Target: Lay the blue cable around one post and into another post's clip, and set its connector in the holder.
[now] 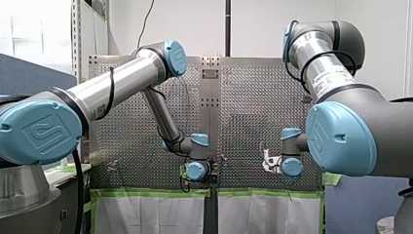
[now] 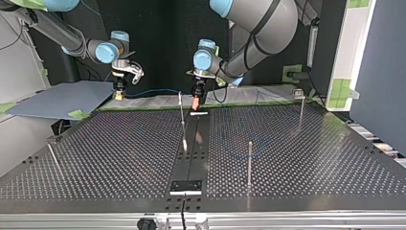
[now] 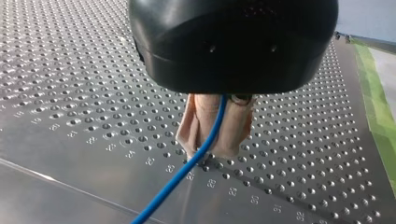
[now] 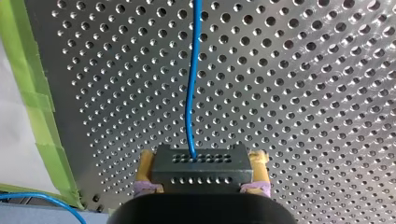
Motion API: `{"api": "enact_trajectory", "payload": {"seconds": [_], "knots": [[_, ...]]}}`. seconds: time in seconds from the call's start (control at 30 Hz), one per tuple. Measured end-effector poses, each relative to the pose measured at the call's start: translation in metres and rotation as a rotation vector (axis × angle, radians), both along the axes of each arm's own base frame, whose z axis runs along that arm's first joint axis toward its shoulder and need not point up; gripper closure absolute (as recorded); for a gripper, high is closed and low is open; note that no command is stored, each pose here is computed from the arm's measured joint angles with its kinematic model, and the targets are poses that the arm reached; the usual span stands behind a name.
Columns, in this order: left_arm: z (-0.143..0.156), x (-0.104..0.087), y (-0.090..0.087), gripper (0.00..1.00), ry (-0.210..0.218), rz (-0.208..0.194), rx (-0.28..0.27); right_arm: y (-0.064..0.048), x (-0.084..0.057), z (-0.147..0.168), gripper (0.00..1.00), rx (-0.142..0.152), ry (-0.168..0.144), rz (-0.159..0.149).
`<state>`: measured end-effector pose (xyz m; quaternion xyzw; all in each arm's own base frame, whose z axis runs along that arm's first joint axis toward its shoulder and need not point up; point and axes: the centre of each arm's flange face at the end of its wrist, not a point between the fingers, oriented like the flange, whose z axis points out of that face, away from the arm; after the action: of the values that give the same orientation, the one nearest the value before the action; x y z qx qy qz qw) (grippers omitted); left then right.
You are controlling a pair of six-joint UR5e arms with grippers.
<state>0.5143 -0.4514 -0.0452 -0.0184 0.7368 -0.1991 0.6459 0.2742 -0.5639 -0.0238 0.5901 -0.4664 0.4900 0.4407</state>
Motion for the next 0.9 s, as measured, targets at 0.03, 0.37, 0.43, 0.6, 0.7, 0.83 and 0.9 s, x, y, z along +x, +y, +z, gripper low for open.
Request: {"api": "enact_trajectory", "payload": {"seconds": [0.03, 0.37, 0.43, 0.6, 0.7, 0.83, 0.9], "knots": [[0.000, 0.001, 0.000, 1.00, 0.000, -0.001, -0.002, -0.001, 0.000, 0.000, 1.00, -0.002, -0.002, 0.000], [-0.009, 0.014, -0.008, 1.00, 0.019, -0.010, 0.009, -0.008, 0.001, 0.003, 1.00, -0.015, -0.008, 0.007], [-0.008, 0.017, -0.009, 1.00, 0.018, -0.009, 0.008, -0.009, 0.001, 0.003, 1.00, -0.016, -0.009, 0.006], [-0.001, 0.025, -0.013, 1.00, 0.015, -0.007, 0.005, -0.015, -0.001, 0.004, 1.00, -0.021, -0.015, 0.000], [0.000, 0.027, -0.012, 1.00, 0.014, -0.005, 0.004, -0.019, -0.002, 0.007, 1.00, -0.027, -0.019, -0.003], [0.000, 0.029, -0.011, 1.00, 0.015, -0.001, 0.004, -0.027, -0.004, 0.010, 1.00, -0.033, -0.021, -0.007], [0.000, 0.030, -0.009, 1.00, 0.017, 0.001, 0.007, -0.029, -0.005, 0.011, 1.00, -0.036, -0.022, -0.010]]}}
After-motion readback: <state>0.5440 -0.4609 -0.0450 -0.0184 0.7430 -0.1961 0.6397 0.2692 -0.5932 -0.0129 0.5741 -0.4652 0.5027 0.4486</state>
